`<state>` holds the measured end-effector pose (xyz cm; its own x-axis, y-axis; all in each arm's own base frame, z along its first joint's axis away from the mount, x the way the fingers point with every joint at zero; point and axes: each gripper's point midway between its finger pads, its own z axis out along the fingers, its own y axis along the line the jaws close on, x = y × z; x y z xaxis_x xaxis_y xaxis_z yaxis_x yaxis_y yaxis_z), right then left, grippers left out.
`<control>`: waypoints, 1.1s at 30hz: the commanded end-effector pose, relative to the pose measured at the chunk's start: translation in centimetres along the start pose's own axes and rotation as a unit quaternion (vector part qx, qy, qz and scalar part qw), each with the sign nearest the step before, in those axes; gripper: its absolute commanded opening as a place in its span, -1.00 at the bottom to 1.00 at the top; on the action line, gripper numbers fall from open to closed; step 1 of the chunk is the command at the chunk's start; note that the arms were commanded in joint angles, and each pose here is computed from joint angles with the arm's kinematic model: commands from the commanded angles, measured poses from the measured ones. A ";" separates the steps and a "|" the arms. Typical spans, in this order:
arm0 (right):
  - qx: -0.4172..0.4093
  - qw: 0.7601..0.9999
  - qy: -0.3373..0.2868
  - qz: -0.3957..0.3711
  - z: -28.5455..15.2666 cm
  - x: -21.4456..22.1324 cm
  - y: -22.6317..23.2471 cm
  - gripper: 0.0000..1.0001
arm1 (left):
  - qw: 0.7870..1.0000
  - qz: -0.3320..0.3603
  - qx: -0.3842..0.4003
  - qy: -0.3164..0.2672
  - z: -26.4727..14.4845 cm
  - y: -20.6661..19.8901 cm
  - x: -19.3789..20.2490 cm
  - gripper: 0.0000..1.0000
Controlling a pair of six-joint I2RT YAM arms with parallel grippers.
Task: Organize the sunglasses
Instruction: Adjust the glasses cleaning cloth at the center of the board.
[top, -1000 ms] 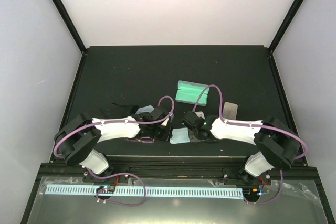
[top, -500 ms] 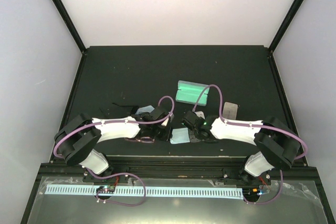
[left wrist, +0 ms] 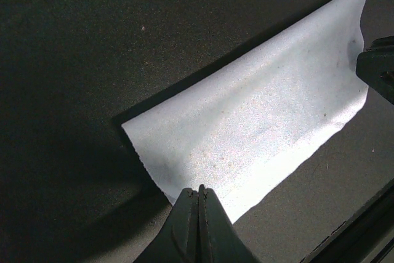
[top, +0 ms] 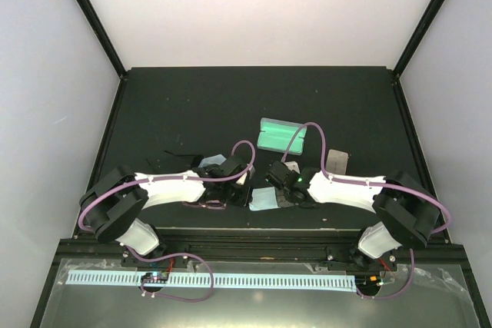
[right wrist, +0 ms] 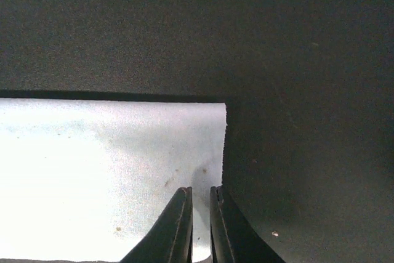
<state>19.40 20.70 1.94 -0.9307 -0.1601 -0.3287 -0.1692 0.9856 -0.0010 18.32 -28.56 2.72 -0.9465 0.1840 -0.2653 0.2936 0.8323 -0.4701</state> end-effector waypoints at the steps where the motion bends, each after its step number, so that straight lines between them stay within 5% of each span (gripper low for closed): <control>1: -0.001 1.000 -0.017 0.002 -0.4 -0.9 0.5 -0.75 | 1.000 0.007 0.018 -0.012 -0.3 -1.4 -1.0 -0.97; 9: 0.011 1.000 -0.004 0.004 0.5 -0.1 0.0 -0.68 | 1.000 0.007 0.017 -0.011 -0.3 -1.3 -0.9 -0.97; 13: 0.010 1.000 -0.008 0.008 0.3 -0.3 0.0 -0.93 | 1.000 0.007 0.018 -0.012 -0.3 -1.3 -1.0 -0.97; 18: 0.018 1.000 -0.020 0.009 -0.3 -1.0 -0.2 -0.95 | 1.000 0.008 0.020 -0.014 -0.5 -1.4 -1.1 -0.97; 22: 0.024 0.999 -0.021 0.007 -0.4 -1.1 -0.4 -0.67 | 1.000 0.008 0.020 -0.016 -0.5 -1.5 -1.1 -0.97; 25: 0.027 0.999 -0.020 0.006 -0.2 -1.0 -0.4 -0.64 | 1.000 0.008 0.019 -0.015 -0.5 -1.4 -1.1 -0.97; 33: 0.026 0.999 -0.022 0.007 -0.3 -1.1 -0.4 -0.86 | 1.000 0.008 0.019 -0.014 -0.5 -1.4 -1.1 -0.97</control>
<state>19.73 20.16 1.68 -0.9293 -0.1596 -0.3331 -0.1540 0.9871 -0.0433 18.32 -28.56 2.72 -0.9465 0.1840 -0.2653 0.2936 0.8323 -0.4701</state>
